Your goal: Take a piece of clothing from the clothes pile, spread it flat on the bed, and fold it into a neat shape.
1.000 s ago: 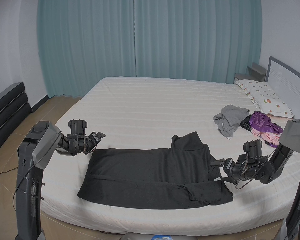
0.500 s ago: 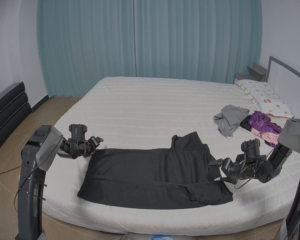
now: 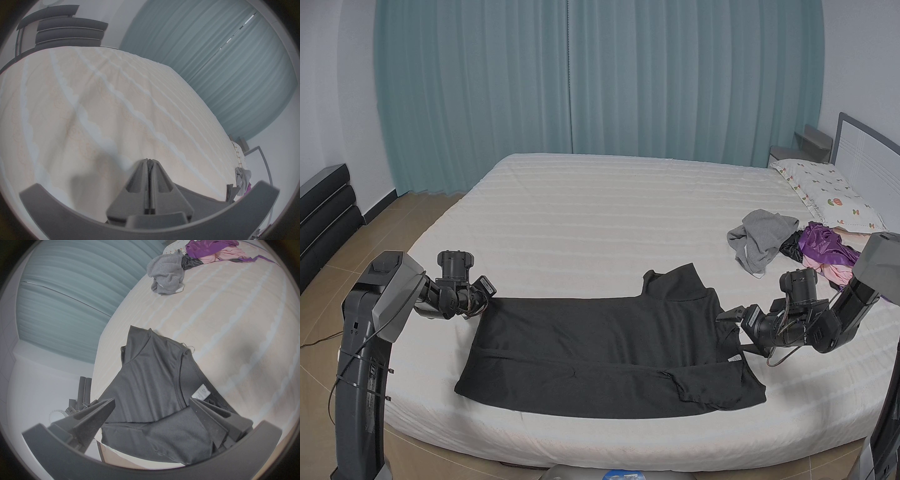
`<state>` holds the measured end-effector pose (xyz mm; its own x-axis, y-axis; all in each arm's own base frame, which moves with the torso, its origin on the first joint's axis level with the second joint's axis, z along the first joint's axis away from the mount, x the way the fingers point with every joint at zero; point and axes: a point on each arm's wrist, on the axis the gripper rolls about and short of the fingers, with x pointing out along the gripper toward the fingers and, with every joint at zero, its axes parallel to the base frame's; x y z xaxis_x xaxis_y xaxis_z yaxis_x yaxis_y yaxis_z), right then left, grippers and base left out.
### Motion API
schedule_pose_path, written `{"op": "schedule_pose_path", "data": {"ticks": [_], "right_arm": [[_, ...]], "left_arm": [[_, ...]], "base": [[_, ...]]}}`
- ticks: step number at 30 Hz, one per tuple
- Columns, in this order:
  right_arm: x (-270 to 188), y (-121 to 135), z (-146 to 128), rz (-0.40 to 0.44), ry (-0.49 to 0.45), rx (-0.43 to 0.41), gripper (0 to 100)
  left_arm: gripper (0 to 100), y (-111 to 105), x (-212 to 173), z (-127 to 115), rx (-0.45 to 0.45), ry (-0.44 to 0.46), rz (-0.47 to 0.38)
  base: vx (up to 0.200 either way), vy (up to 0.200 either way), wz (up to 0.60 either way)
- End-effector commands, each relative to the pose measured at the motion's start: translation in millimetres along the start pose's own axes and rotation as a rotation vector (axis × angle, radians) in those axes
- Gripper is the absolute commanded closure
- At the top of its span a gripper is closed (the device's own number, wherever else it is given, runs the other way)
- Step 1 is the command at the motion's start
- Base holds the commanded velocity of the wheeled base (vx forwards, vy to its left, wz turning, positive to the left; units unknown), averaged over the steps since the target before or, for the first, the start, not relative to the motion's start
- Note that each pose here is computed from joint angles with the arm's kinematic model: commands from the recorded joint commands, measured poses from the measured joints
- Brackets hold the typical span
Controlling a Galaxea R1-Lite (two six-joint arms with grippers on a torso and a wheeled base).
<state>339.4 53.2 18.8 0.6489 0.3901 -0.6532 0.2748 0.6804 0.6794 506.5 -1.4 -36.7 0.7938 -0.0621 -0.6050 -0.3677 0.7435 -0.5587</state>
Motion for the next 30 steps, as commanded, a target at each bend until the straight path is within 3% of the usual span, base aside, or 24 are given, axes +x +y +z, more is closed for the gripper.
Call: {"op": "schedule_pose_path", "data": {"ticks": [1,17,21,30], "right_arm": [[11.9,5.4,11.9,0.009,-0.012,-0.004,0],[82.8,27.6,58.7,0.006,-0.027,-0.152,0],[112.9,34.1,70.3,-0.064,-0.103,-0.209,0],[153.0,33.0,86.9,-0.086,-0.215,-0.275,0]], "left_arm": [[100,-0.6,-4.6,8.8,-0.025,-0.027,0.000],[100,-11.1,-9.0,3.7,-0.058,-0.014,-0.013],[100,-12.3,-11.1,4.9,-0.067,-0.015,-0.014],[100,-10.7,-11.8,3.0,-0.069,-0.009,-0.009]], "base": [[0.000,0.000,0.00],[0.000,0.000,0.00],[0.000,0.000,0.00],[0.000,0.000,0.00]]}}
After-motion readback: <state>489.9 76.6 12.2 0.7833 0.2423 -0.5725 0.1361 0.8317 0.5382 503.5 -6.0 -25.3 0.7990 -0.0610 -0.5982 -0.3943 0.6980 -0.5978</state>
